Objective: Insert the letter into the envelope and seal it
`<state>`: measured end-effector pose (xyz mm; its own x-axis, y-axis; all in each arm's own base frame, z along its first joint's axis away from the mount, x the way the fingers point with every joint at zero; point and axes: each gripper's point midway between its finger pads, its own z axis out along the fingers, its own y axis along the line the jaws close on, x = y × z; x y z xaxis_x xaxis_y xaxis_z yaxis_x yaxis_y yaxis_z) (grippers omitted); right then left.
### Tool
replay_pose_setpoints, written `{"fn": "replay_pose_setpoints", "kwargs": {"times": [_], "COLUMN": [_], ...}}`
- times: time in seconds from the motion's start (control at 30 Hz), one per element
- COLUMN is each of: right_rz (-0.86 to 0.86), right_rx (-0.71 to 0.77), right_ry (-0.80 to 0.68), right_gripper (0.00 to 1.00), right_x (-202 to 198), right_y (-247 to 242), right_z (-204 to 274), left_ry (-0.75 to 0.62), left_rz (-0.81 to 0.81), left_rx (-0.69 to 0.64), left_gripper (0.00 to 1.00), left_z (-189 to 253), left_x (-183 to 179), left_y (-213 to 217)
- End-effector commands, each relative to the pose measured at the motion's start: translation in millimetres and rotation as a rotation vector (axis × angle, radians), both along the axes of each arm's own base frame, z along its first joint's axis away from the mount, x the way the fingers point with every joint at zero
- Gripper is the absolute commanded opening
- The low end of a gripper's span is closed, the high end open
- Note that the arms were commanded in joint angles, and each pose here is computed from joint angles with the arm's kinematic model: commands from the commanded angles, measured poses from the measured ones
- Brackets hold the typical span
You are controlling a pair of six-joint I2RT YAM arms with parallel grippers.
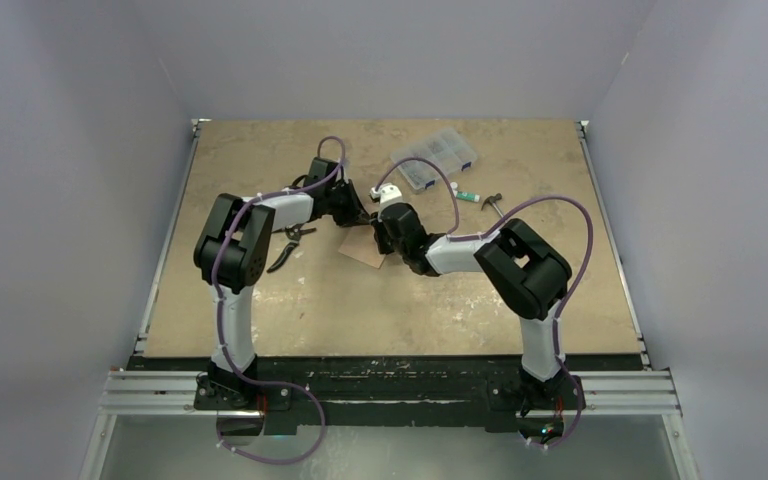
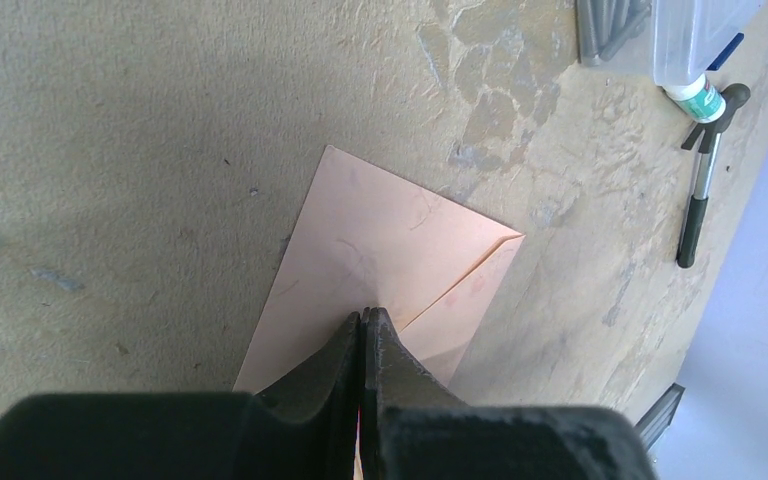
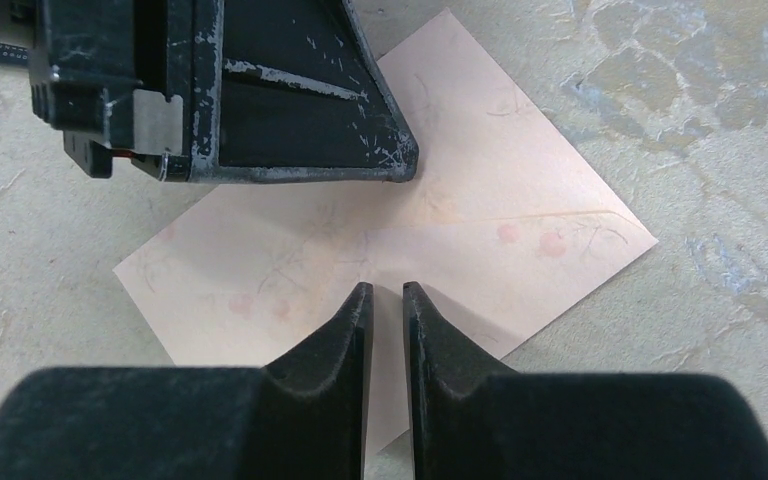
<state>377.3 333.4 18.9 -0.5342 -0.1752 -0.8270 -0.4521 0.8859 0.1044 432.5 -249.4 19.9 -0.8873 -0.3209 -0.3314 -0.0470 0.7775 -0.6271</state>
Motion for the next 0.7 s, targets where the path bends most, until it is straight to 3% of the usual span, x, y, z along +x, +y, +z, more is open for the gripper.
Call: {"fn": "replay_pose_setpoints", "kwargs": {"times": [0.0,0.17,0.37,0.57,0.67], "right_rz": [0.078,0.012,-0.086,-0.156,-0.168], "right_rx": [-0.263,-0.291,-0.298,-0.329,-0.351], "right_ry": [0.366,0.365,0.439,0.486,0.511], "right_gripper": [0.21,0.22,0.24,0.31,0.33], "right_x": [-90,-82,-85,-94,-99], "right_y": [-55,-61,-64,-75,-79], "right_z": [-98,-101,-110,-124,-130], "left_ry": [0.090,0.033,-0.141,-0.189,-0.143], "left_rz": [0.073,0.038,-0.014,-0.081,-0.104], "left_rx": [0.155,0.088,0.016,-0.133,-0.157], "left_gripper": [0.00,0.00,0.01,0.06,0.05], "left_z": [-51,-28,56,90,79], "left_x": [-13,-5,3,-39,-69], "left_y": [32,19,12,1,-1]}}
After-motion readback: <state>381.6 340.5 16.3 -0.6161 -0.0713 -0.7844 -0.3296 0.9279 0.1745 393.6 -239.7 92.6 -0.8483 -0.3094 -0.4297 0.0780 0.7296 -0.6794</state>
